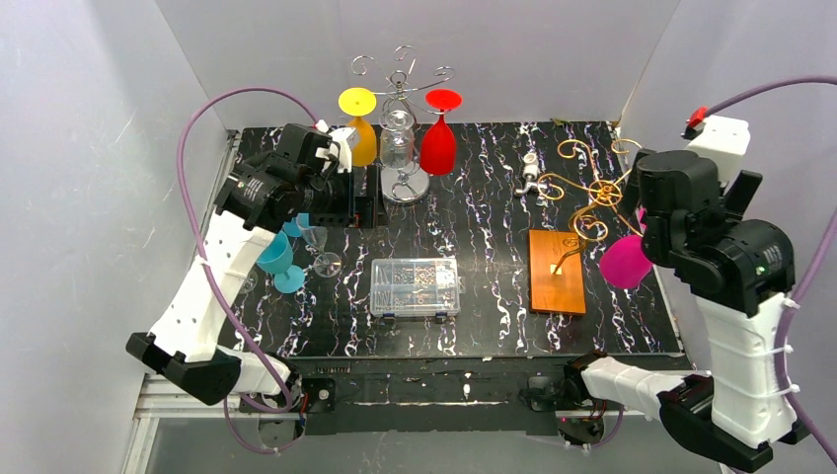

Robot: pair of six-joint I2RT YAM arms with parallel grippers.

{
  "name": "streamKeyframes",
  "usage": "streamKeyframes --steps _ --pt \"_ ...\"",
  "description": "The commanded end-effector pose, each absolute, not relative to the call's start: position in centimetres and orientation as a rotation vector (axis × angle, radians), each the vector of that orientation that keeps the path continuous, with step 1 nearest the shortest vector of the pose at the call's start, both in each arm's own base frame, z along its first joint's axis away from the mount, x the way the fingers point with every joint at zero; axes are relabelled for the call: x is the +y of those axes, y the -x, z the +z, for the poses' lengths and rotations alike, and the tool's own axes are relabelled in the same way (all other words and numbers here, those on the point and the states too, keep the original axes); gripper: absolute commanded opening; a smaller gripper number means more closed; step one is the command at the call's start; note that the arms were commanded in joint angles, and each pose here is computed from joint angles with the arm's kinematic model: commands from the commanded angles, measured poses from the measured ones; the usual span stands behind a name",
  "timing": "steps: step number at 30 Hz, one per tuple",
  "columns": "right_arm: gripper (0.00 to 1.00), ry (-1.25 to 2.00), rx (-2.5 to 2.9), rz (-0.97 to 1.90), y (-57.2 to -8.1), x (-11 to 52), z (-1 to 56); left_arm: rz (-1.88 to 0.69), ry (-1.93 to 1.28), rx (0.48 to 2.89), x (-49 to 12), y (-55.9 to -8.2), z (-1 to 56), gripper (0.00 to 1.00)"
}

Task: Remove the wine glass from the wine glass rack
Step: Pick up the wine glass from the wine rack.

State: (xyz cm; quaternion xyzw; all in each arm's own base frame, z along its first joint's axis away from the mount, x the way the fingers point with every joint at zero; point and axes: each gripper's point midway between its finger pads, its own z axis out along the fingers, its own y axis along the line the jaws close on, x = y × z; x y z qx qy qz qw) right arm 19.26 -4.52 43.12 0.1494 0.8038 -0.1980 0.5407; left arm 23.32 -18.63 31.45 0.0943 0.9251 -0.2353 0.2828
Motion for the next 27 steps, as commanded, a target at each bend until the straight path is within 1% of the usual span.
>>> streamKeyframes --steps 1,5,14,27 --pt "1.0 -0.361 1.94 -0.548 -20.0 -4.5 41.4 -0.662 -0.304 2.456 -19.4 -22.9 32.1 0.98" --pt "1.0 -0.327 1.995 -0.563 -20.6 -3.8 39.5 -0.663 -0.311 2.464 -19.5 -22.9 31.7 0.98" --pt "1.0 -0.33 2.039 -0.628 -20.8 -4.3 37.8 -0.668 -0.314 2.471 -19.7 -22.9 31.4 0.98" --pt "1.0 -0.385 2.009 -0.674 -19.8 -6.0 38.3 -0.682 -0.323 2.491 -20.1 -22.9 30.7 0.98"
